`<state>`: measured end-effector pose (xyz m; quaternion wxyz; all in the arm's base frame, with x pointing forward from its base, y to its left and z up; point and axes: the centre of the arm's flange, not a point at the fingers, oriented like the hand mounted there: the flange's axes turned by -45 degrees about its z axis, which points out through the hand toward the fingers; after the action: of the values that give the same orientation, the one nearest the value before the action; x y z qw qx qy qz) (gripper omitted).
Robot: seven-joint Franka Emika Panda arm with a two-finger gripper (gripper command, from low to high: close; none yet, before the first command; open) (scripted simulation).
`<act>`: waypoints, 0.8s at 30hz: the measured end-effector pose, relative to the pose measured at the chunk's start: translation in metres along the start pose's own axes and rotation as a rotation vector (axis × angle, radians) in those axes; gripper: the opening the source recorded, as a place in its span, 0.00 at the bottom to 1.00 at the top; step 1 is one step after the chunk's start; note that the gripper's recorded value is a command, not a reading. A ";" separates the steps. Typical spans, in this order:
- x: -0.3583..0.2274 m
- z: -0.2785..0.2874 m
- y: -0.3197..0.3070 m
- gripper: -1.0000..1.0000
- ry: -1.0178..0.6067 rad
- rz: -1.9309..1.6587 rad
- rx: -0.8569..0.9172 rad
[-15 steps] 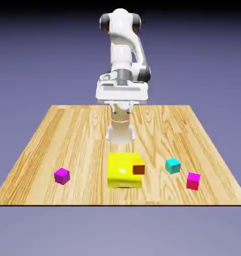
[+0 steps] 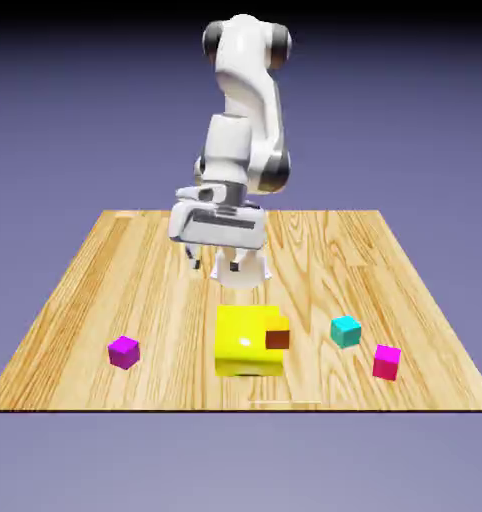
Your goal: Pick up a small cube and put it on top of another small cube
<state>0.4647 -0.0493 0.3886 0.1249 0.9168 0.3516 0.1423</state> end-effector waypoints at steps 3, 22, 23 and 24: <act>-0.004 0.020 0.011 0.50 -0.063 -0.128 0.052; -0.062 0.138 0.068 0.50 -0.162 -0.873 0.550; -0.066 0.144 0.071 0.50 -0.151 -0.909 0.578; -0.071 0.149 0.073 0.50 -0.138 -0.944 0.607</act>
<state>0.5110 -0.1693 0.2622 -0.0715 0.6622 0.7396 -0.0967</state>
